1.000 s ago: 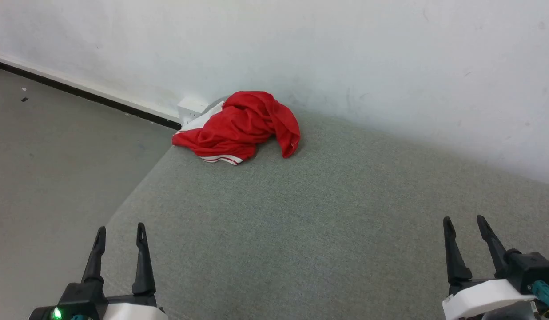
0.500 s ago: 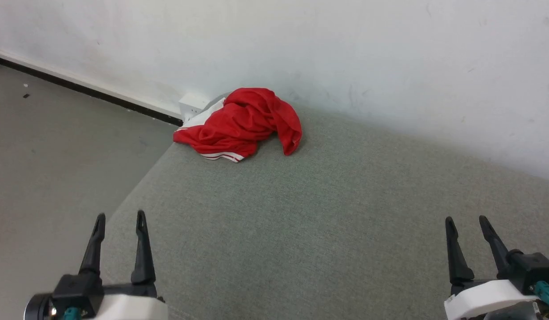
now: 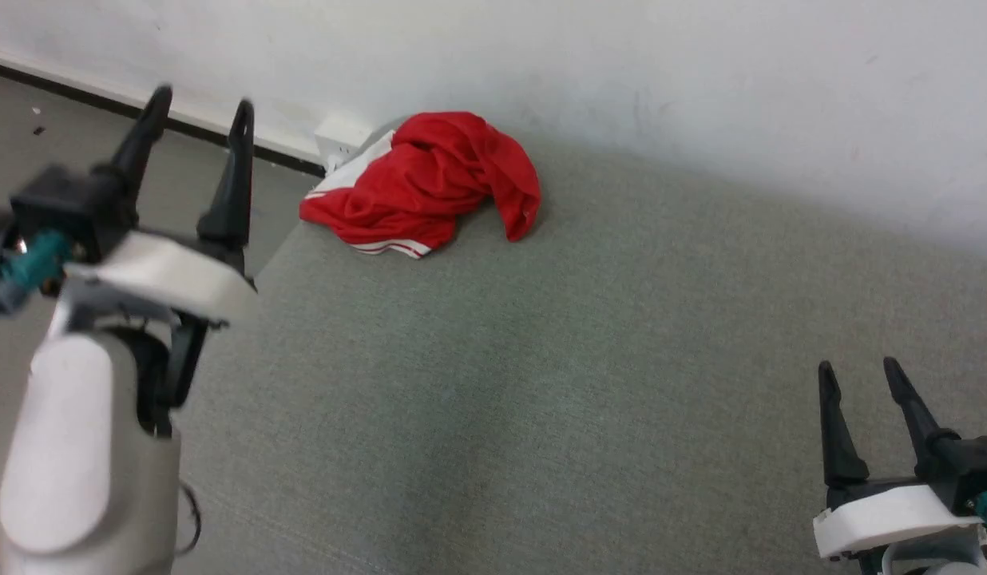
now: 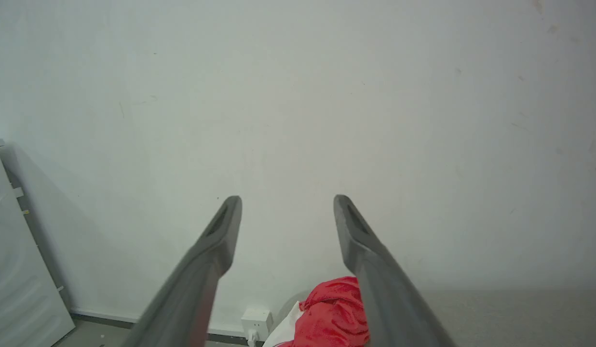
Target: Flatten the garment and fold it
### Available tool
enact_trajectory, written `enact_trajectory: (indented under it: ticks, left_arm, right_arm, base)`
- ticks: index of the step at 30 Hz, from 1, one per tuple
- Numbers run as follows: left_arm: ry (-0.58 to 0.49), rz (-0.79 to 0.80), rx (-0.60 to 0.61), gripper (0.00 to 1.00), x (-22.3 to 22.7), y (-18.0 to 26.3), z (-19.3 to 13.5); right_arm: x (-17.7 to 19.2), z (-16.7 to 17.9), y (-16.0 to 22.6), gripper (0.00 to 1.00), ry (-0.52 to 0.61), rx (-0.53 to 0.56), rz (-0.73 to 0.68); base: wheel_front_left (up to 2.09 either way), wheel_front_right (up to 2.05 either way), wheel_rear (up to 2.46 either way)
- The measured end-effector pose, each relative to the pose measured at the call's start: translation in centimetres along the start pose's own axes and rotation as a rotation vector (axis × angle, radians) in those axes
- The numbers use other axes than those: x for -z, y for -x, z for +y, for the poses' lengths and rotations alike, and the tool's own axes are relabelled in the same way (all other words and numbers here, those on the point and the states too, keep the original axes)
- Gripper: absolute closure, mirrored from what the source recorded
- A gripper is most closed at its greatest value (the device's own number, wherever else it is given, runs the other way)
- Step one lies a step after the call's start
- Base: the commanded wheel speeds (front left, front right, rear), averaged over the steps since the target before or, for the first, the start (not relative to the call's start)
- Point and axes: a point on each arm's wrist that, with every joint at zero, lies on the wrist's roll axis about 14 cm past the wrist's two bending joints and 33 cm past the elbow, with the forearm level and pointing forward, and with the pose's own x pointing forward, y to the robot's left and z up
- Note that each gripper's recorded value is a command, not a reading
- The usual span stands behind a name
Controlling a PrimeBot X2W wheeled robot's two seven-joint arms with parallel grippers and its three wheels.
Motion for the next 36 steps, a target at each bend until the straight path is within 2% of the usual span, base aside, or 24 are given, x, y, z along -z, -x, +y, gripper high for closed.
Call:
enact_trajectory:
  ticks: [2,4,6,11,18,29,36]
  left_arm:
    - [0.046,0.007,0.006,0.00,-0.1,-2.0,0.0]
    - [0.015,0.033,0.026,0.00,0.1,-3.8,-0.1]
    - [0.034,0.057,0.029,0.00,0.6,-5.6,-0.1]
    - [0.053,0.158,0.049,0.00,3.6,-9.1,-0.6]
    - [0.025,0.294,0.095,0.00,8.7,-12.4,-2.3]
    - [0.006,0.571,0.167,0.00,19.4,-13.4,-5.0]
    - [-0.006,0.807,0.212,0.00,26.6,-11.3,-6.6]
  right_arm:
    - [0.2,-0.2,-0.4,0.00,0.007,0.001,0.000]
    - [0.4,-0.5,-0.8,0.00,0.016,0.004,-0.001]
    - [0.6,-0.7,-1.3,0.00,0.024,0.005,-0.003]
    - [0.7,-1.5,-2.6,0.00,0.042,0.015,-0.026]
    - [1.4,-2.7,-3.9,0.00,0.077,0.034,-0.010]
    - [3.7,-4.0,-5.0,0.00,0.133,0.049,0.057]
    - [5.3,-4.7,-5.3,0.00,0.156,0.063,0.103]
  base:
    - [0.00,0.00,0.00]
    - [0.00,0.00,0.00]
    - [0.00,0.00,0.00]
    - [0.00,0.00,0.00]
    - [0.00,0.00,0.00]
    - [0.00,0.00,0.00]
    - [0.00,0.00,0.00]
